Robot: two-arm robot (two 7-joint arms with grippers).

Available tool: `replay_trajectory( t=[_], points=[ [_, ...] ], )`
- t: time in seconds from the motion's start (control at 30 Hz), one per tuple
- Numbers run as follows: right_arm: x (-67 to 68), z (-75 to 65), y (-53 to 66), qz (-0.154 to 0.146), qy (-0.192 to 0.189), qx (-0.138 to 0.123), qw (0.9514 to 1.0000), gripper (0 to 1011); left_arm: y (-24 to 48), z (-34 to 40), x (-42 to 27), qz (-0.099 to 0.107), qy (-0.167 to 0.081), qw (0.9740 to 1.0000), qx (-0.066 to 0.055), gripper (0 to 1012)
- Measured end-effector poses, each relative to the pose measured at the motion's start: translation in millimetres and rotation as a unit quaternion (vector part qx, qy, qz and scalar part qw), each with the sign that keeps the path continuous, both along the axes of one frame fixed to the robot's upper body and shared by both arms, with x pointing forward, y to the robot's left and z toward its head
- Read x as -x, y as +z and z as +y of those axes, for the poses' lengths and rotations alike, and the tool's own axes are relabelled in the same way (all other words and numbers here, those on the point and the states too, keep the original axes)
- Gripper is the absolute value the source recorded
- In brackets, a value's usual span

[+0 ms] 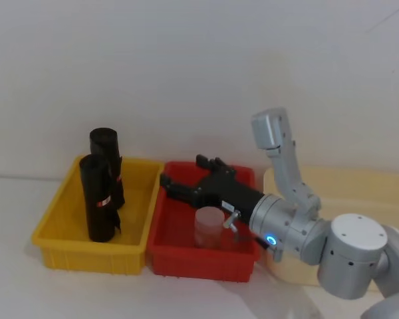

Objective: Pick up the garbage bag with the one hand and transfer it to the other hand.

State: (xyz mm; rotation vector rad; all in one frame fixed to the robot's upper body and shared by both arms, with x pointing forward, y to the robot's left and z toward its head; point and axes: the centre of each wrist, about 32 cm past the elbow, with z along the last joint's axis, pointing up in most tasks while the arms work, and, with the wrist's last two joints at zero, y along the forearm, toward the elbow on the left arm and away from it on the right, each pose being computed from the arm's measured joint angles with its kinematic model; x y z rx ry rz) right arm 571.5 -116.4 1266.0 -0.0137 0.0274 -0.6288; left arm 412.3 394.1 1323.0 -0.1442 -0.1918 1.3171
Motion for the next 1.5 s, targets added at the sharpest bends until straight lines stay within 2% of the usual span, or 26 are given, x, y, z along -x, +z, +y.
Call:
replay_trajectory(
  t=[0.13,0.23,0.27,0.37,0.5,0.57,0.67,0.7,0.77,0.87,1.03,1.2,1.23,1.33,1.5],
  points=[
    [-2.2,2.7,-1.1,0.010,0.005,0.009,0.9999,999,-3.2,4.9,-4.8,0.004,-0.023,0.9997,0.006,1001],
    [-2.8,3.0,-2.1,0.017,0.006,0.015,0.9997,999,-8.3,8.3,-12.6,0.010,-0.049,0.9987,0.010,1001],
    [-2.8,3.0,-2.3,0.019,0.006,0.016,0.9997,999,-8.3,8.3,-12.6,0.010,-0.049,0.9987,0.010,1001],
    [-3.0,1.7,-3.1,0.024,0.004,0.019,0.9995,999,-12.6,9.7,-19.3,0.013,-0.071,0.9973,0.013,1001],
    [-3.0,-1.8,-5.1,0.032,-0.002,0.023,0.9992,999,-20.9,9.9,-33.3,0.023,-0.105,0.9941,0.013,1001],
    [-2.9,-3.2,-5.8,0.035,-0.004,0.024,0.9991,999,-23.5,9.7,-37.7,0.026,-0.116,0.9928,0.012,1001],
    [-2.8,-5.4,-7.2,0.038,-0.007,0.025,0.9989,999,-30.0,8.3,-49.9,0.033,-0.142,0.9893,0.006,1001],
    [-2.9,-6.6,-7.7,0.040,-0.010,0.026,0.9988,999,-30.0,8.3,-49.9,0.033,-0.142,0.9893,0.006,1002],
    [-3.0,-8.4,-8.9,0.043,-0.011,0.026,0.9986,999,-33.6,7.5,-56.5,0.036,-0.153,0.9875,-0.002,1001],
    [-3.7,-10.8,-10.8,0.048,-0.014,0.028,0.9984,999,-39.9,5.7,-68.9,0.043,-0.170,0.9843,-0.020,1001],
    [-5.0,-14.3,-13.9,0.056,-0.016,0.030,0.9978,999,-45.3,4.4,-80.2,0.048,-0.181,0.9815,-0.041,1001],
    [-6.9,-17.9,-18.0,0.064,-0.018,0.033,0.9973,999,-53.6,2.5,-98.0,0.055,-0.188,0.9782,-0.070,1001],
    [-7.3,-18.5,-18.4,0.065,-0.018,0.033,0.9972,999,-53.6,2.5,-98.0,0.055,-0.188,0.9782,-0.070,1001],
    [-9.0,-20.8,-21.0,0.070,-0.020,0.035,0.9968,999,-57.9,0.7,-107.0,0.058,-0.190,0.9765,-0.083,1002],
    [-10.8,-23.4,-24.0,0.075,-0.022,0.036,0.9963,999,-61.7,-2.5,-116.8,0.063,-0.196,0.9739,-0.095,1001]
  ],
)
